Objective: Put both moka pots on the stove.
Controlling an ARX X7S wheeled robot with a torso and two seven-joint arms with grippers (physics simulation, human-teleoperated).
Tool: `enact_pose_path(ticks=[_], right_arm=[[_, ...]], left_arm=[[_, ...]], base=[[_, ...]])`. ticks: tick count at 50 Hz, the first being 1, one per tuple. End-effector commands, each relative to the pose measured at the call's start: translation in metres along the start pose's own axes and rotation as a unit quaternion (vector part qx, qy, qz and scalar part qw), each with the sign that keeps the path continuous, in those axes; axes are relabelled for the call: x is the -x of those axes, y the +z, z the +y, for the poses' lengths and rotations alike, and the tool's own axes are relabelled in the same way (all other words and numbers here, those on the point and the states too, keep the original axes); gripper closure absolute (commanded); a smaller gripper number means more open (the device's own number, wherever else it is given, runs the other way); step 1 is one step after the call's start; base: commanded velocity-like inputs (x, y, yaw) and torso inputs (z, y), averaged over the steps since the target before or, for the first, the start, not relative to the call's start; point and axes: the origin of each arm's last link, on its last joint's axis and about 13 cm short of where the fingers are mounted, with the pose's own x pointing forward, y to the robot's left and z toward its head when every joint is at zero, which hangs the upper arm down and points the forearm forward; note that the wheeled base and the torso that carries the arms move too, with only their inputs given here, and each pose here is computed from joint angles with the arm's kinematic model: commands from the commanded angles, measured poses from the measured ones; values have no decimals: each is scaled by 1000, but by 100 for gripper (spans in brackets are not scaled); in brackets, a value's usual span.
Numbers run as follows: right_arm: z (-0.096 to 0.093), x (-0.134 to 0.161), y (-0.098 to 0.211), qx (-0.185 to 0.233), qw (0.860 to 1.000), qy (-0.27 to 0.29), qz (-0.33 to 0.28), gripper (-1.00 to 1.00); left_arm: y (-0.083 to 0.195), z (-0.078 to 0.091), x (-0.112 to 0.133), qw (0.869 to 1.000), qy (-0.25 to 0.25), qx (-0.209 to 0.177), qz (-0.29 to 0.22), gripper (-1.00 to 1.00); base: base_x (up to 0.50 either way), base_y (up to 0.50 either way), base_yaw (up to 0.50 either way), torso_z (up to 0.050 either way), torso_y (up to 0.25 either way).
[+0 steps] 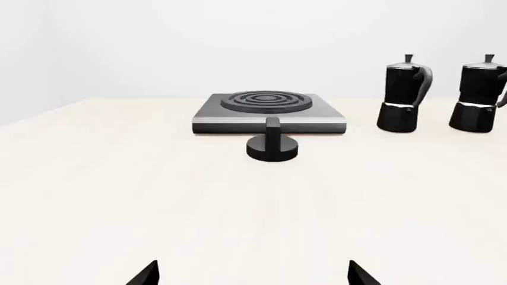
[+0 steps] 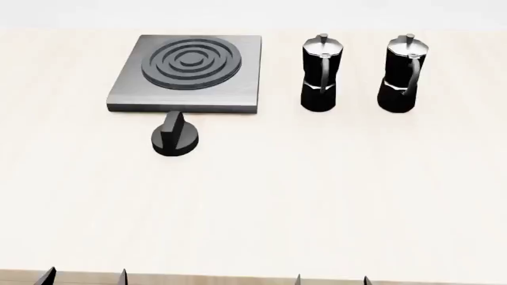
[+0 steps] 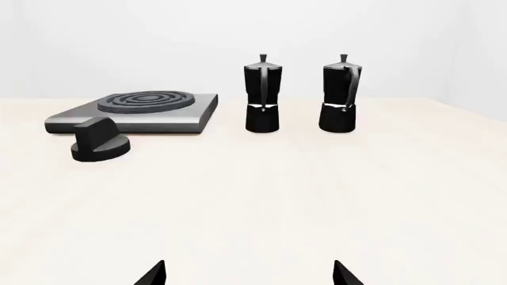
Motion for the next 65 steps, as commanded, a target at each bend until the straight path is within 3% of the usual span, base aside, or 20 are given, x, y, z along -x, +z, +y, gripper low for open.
enact_pose_path(ticks=[1,20,28,42,49,65], right_arm=[[0,-1,-1,0,1000,0,0,-100],[1,4,12,6,1000,-1,-29,-100],[2,16,50,4,997,6,-83,-100],[8,54,119,-1,981,24,-192,-100],[12,66,132,19,974,30,-224,-100],[11,66,133,7,975,23,-221,-100]], left_arm=[[-1,0,-1,1000,0,0,0,-100],[17,0,6,1000,5,-14,-25,-100],[49,-2,18,997,-3,-1,-73,-100],[109,-1,51,984,3,-16,-179,-100],[124,-1,63,979,4,-12,-204,-100],[127,-1,67,976,2,-10,-219,-100]], base=[[0,0,0,0,0],[0,0,0,0,0],[0,0,0,0,0],[0,0,0,0,0],[0,0,0,0,0],[36,0,0,0,0]])
